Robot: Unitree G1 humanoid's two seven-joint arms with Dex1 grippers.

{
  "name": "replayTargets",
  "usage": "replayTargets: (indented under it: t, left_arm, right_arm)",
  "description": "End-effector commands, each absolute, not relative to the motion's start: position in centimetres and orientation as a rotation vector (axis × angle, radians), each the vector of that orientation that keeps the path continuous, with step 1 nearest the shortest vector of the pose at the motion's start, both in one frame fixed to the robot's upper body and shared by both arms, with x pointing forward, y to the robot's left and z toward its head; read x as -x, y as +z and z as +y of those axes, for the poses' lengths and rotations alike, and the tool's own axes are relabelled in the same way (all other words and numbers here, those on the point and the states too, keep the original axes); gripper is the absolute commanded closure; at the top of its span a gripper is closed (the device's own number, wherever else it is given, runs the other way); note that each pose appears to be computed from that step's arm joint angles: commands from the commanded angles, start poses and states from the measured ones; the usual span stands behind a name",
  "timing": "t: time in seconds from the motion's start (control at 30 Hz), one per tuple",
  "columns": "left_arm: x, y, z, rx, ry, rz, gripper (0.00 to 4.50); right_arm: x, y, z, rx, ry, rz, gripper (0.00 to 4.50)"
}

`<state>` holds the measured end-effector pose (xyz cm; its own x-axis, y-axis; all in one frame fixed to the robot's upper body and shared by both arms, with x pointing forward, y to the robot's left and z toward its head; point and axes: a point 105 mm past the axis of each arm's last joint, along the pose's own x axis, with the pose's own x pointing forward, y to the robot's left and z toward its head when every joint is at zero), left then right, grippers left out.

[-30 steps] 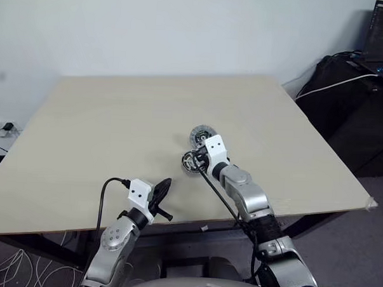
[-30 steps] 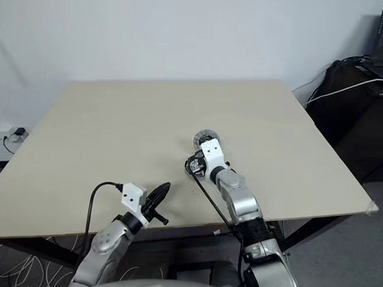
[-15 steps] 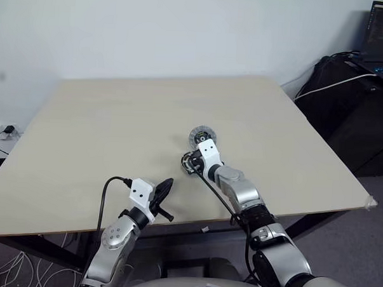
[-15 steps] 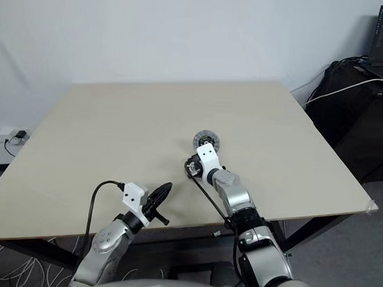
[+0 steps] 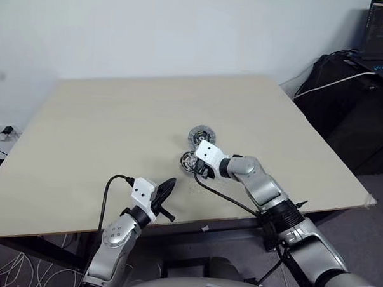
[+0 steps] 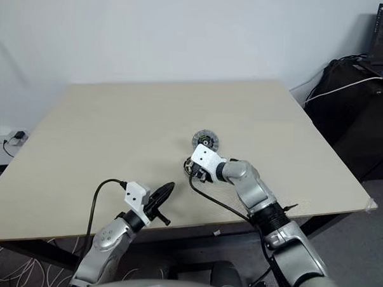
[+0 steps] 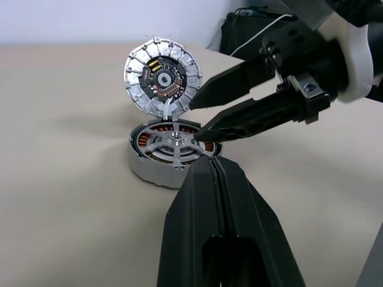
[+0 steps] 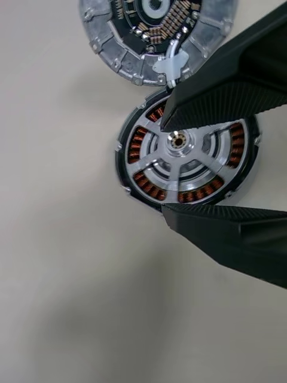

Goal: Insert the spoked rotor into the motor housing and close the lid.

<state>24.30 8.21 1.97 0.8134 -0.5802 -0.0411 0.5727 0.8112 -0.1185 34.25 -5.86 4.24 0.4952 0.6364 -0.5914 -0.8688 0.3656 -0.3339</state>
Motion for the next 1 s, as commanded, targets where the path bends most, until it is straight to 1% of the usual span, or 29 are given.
replayTargets:
  t: [0.03,0.17,0.33,0.7,1.0]
  left_arm:
    - [-24.6,2.6,8.1,0.095,-0.617,0.046,4.50]
    - [-24.7,2.4,8.2,0.098,-0.611,0.049,4.50]
    - [-24.7,2.3,8.2,0.102,-0.608,0.050,4.50]
    - [-24.5,2.2,8.0,0.116,-0.598,0.051,4.50]
    - [-24.5,2.6,7.9,0.130,-0.589,0.043,4.50]
  right_arm:
    - [-34.7,5.7,-5.2,0.806,1.082,0.358,2.63]
    - [-34.5,5.4,-5.3,0.924,1.179,0.399,2.63]
    - [-34.6,4.7,-5.2,0.988,1.254,0.470,2.63]
    - [-35.3,3.5,-4.8,1.002,1.292,0.543,2.63]
    - [-35.1,2.2,-6.0,1.005,1.312,0.621,2.63]
